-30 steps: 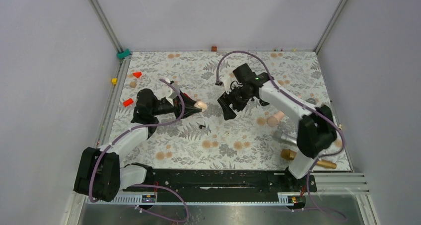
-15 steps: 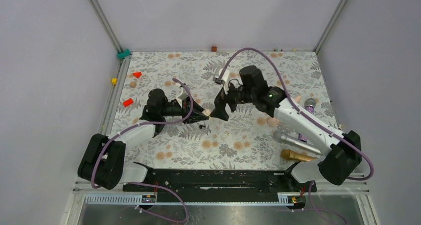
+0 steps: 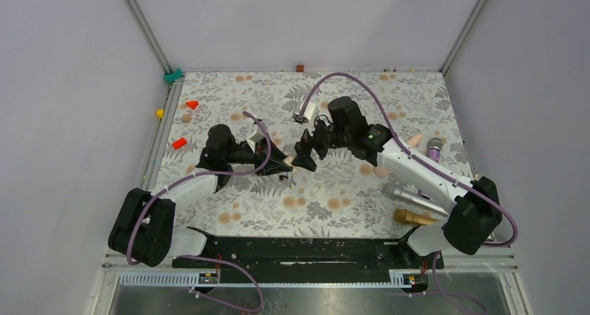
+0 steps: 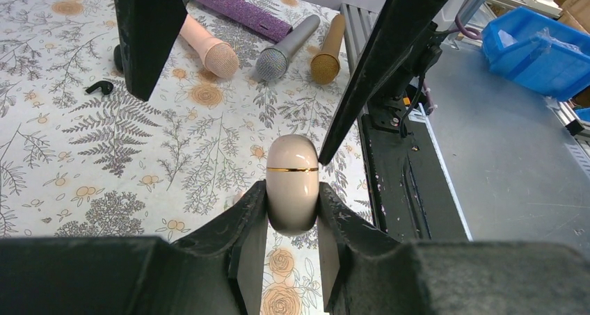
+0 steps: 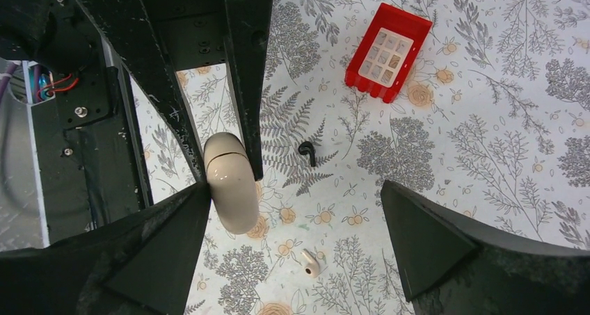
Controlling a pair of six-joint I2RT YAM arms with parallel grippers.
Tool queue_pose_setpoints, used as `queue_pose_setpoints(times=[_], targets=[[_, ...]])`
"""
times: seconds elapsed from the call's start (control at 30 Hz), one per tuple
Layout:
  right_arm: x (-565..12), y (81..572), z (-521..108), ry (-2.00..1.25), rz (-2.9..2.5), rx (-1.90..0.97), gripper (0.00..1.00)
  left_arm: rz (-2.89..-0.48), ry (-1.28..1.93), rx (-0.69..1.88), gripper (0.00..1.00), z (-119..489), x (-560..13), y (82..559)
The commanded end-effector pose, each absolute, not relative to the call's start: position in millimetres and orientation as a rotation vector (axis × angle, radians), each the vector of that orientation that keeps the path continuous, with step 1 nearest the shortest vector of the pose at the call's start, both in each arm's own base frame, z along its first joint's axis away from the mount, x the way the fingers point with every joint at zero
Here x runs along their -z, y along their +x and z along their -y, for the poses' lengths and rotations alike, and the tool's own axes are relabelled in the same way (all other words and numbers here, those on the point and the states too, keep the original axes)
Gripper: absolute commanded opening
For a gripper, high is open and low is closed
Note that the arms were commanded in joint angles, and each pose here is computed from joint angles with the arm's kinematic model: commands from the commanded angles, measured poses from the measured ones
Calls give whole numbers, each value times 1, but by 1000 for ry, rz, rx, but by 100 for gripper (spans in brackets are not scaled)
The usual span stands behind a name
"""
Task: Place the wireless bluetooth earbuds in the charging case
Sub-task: Open the charging case.
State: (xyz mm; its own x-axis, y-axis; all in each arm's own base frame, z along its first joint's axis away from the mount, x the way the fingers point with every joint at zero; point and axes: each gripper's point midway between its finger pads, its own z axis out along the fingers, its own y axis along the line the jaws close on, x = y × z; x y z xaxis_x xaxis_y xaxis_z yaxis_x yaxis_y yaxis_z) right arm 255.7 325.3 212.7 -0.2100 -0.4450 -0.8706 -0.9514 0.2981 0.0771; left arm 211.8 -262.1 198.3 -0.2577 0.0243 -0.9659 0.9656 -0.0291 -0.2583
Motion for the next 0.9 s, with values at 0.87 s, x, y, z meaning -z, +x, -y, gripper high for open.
queue_pose_setpoints(times=[0.87], targets=[[-145, 267, -269, -741, -2605, -1077, 87, -1180, 1033, 1295, 0, 226, -264, 227]])
